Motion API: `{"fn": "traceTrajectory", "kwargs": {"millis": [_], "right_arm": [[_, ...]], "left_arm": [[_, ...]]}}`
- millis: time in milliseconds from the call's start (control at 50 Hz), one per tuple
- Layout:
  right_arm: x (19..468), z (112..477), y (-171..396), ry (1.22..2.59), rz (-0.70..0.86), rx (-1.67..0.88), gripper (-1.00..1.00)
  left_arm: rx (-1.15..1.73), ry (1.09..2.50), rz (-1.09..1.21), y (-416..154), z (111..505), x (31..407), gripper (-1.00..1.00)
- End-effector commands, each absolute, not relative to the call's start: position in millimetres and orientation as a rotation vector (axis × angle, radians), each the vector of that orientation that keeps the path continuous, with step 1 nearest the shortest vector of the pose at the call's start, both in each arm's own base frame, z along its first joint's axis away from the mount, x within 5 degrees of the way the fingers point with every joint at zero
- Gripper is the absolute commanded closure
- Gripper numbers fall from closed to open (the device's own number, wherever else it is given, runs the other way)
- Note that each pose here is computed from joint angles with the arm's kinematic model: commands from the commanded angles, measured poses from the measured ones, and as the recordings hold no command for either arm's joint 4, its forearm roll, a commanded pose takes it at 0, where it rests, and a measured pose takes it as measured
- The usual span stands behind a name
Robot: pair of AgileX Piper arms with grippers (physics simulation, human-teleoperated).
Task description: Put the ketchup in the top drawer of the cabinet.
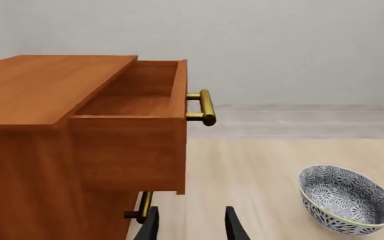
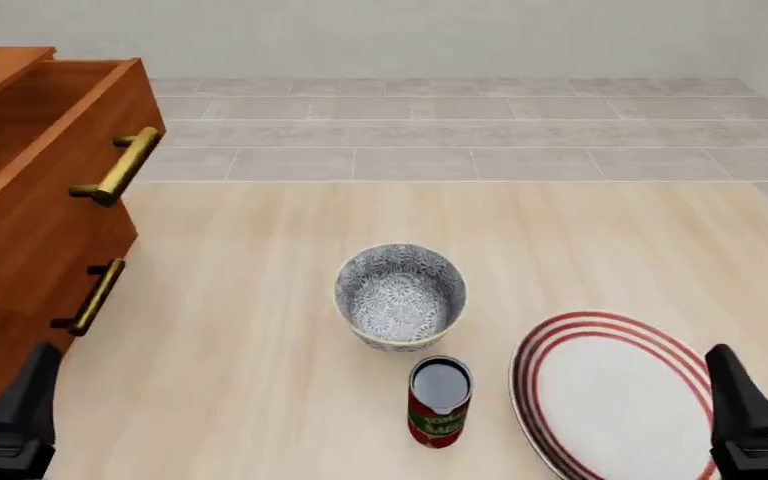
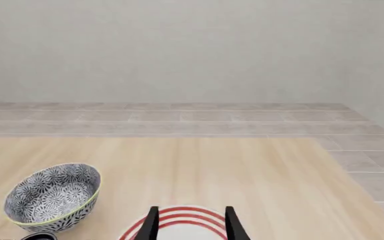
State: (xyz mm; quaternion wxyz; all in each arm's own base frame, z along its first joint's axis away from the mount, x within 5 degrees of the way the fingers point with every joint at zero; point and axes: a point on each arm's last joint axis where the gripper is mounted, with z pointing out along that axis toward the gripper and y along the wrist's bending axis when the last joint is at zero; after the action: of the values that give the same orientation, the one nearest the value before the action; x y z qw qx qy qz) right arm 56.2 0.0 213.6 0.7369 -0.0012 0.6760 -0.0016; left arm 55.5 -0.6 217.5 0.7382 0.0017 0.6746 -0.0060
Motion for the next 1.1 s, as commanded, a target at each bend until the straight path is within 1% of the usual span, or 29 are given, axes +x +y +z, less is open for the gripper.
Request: {"fn": "traceTrajectory", "kwargs": {"millis": [20,260,300,360,420,460,660,720,760,800,820,860,900,1000,1100], "right_arm": [[56.1,213.4,-0.2,1.486,-0.010,-0.005,-1.00],[56.4,213.4,0.5,1.485,-0.006,-0.019,-1.00],[56.6,212.8,0.2,1.491,0.046,0.036,-1.00],[57.7,214.3,-0.2,1.484,0.005,0.009,-1.00],[63.4,216.5,-0.5,1.482,0.014,0.025,-1.00],[64.5,216.8,-0.4,1.483,0.010,0.019,-1.00],[56.6,213.5,-0.3,1.483,0.020,0.027,-1.00],[56.2,213.2,-0.2,1.484,0.028,0.032,-1.00],[56.2,213.4,-0.3,1.484,0.035,0.040,-1.00],[56.2,213.3,-0.3,1.484,0.034,0.038,-1.00],[56.2,213.5,-0.3,1.481,0.038,0.043,-1.00],[56.1,213.8,-0.3,1.479,0.038,0.044,-1.00],[56.1,214.0,-0.4,1.477,0.037,0.044,-1.00],[56.1,214.1,-0.3,1.475,0.033,0.039,-1.00],[56.1,214.1,-0.3,1.474,0.028,0.034,-1.00]], "left_arm": [[0.040,1.456,-0.107,-4.5,246.6,48.3,-1.00],[0.237,1.476,-0.179,-11.7,257.3,42.4,-1.00],[0.265,1.487,-0.204,-13.1,256.9,41.7,-1.00],[0.328,1.523,-0.216,-15.5,249.7,42.7,-1.00],[0.318,1.543,-0.303,-17.0,254.0,40.7,-1.00],[0.336,1.542,-0.309,-17.5,254.9,40.1,-1.00],[0.447,1.501,-0.400,-16.0,284.4,26.5,-1.00],[0.511,1.485,-0.424,-23.2,286.5,33.9,-1.00],[0.554,1.509,-0.435,-34.0,277.6,46.5,-1.00],[0.579,1.508,-0.427,-37.7,273.7,50.4,-1.00],[0.654,1.515,-0.418,-49.9,260.5,61.7,-1.00],[0.692,1.518,-0.439,-59.7,253.5,68.6,-1.00],[0.697,1.502,-0.422,-59.8,251.8,69.5,-1.00],[0.732,1.549,-0.461,-77.8,236.6,83.6,-1.00],[0.737,1.561,-0.504,-88.0,237.6,88.9,-1.00]]}}
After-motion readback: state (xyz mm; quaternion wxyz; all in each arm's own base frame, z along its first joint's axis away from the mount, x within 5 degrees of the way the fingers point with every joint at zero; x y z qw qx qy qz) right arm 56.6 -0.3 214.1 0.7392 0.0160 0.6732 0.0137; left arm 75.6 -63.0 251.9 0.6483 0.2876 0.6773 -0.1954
